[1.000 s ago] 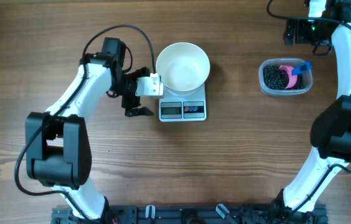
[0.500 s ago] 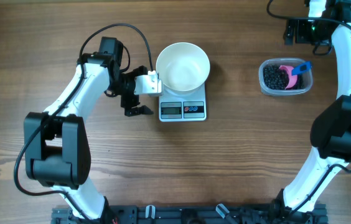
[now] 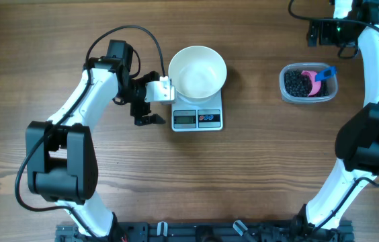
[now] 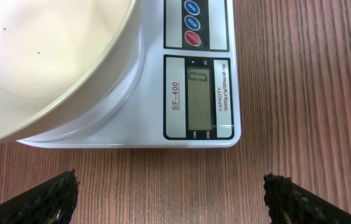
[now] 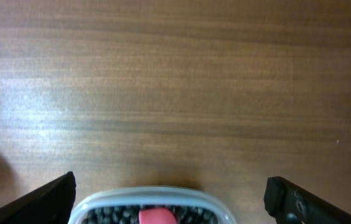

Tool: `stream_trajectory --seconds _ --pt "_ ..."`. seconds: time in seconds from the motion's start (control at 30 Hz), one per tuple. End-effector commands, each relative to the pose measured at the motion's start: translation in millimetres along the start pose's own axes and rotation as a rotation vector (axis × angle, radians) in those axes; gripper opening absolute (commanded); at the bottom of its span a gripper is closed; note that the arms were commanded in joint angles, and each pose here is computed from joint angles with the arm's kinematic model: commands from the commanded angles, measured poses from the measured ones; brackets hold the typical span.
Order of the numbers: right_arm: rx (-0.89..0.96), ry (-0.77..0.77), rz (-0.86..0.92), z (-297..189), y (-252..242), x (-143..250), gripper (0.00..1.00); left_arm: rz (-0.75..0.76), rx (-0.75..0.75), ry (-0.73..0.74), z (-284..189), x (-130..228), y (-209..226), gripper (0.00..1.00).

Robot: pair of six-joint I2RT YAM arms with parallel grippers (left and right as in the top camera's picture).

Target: Scoop item into bowl and weigh 150g on scale

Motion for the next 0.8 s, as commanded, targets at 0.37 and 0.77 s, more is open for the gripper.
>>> stream_trajectory --seconds 0.37,0.77 --pt "0.041 0.013 -0.013 -99.4 -0.6 -8.6 1.00 -0.027 0.018 -0.024 4.2 0.4 -3.7 1.00" --pt "-0.210 0.268 -0.014 -28.6 -6.2 76.6 0.99 -0.027 0.018 -0.024 4.2 0.4 -3.7 1.00"
Point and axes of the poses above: each gripper's point midway between its finger pads, its own z axis out along the fingers, its own y axis along the line the jaws close on, x = y × z, the point moved 1 cm from there along -z, back along the fingers, and after that the axes turned 3 degrees about z, right-handed, at the moved point
